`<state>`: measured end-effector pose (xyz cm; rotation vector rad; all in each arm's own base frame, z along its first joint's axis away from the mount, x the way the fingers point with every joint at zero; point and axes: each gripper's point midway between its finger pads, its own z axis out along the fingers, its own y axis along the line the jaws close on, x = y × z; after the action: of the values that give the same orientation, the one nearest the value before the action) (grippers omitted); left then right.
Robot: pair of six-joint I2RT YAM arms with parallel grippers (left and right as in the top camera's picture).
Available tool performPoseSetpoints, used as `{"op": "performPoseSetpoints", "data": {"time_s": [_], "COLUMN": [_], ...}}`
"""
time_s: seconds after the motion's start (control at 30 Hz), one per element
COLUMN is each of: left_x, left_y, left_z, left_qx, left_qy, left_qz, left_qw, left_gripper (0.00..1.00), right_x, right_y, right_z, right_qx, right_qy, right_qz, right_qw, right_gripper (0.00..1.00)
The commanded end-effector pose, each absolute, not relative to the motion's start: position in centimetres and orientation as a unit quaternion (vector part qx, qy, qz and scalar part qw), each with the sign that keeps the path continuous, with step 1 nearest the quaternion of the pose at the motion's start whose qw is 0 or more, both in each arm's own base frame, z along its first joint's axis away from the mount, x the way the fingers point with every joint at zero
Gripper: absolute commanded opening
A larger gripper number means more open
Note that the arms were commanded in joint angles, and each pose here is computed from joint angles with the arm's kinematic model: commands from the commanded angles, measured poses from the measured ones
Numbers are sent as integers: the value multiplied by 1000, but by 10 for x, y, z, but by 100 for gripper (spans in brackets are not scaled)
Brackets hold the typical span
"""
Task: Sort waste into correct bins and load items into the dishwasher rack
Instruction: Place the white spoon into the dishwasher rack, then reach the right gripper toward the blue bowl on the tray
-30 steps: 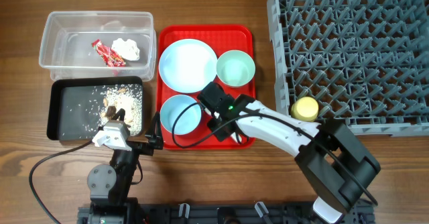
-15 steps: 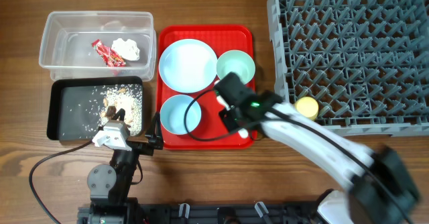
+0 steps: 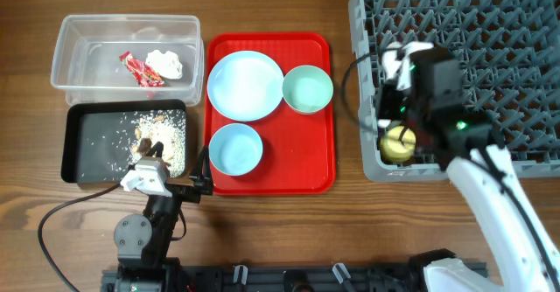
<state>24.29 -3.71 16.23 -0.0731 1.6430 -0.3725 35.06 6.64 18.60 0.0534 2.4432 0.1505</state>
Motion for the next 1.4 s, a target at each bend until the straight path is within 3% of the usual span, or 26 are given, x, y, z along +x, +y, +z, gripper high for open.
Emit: {"op": "performPoseSetpoints", "data": {"time_s": [0.0,0.1,0.13,0.2,0.33,0.57,0.77,1.0,1.37], "left_x": [243,243,243,243,243,243,243,243,243], "left_y": [-37,-37,-37,-37,-37,-37,-37,-37,-37], "left_z": [161,161,161,161,161,161,161,161,161], "left_qx": [-24,-24,-24,-25,-25,-24,-25,-25,-24], "left_qy": [726,726,726,726,726,726,726,726,726], "left_qz": [-159,-159,-159,-159,-159,-159,-159,-159,-159], "left_qw": [668,668,668,668,668,668,668,668,668], "left_gripper": [100,100,100,100,100,100,100,100,100], "right_x": [376,382,379,376,369,306,260,264,281], "right_y": [47,54,59,67,87,190,257,288,323], "right_z": [156,122,115,113,135,199,204,137,31], "right_qx": [2,-18,-24,-35,-47,-136,-138,-34,7], "right_qy": [948,960,963,964,960,926,917,957,970], "right_qz": [26,29,32,34,48,227,311,242,227], "right_qw": [318,278,266,260,271,268,206,156,84], "right_gripper": [18,19,23,50,56,56,53,48,32]}}
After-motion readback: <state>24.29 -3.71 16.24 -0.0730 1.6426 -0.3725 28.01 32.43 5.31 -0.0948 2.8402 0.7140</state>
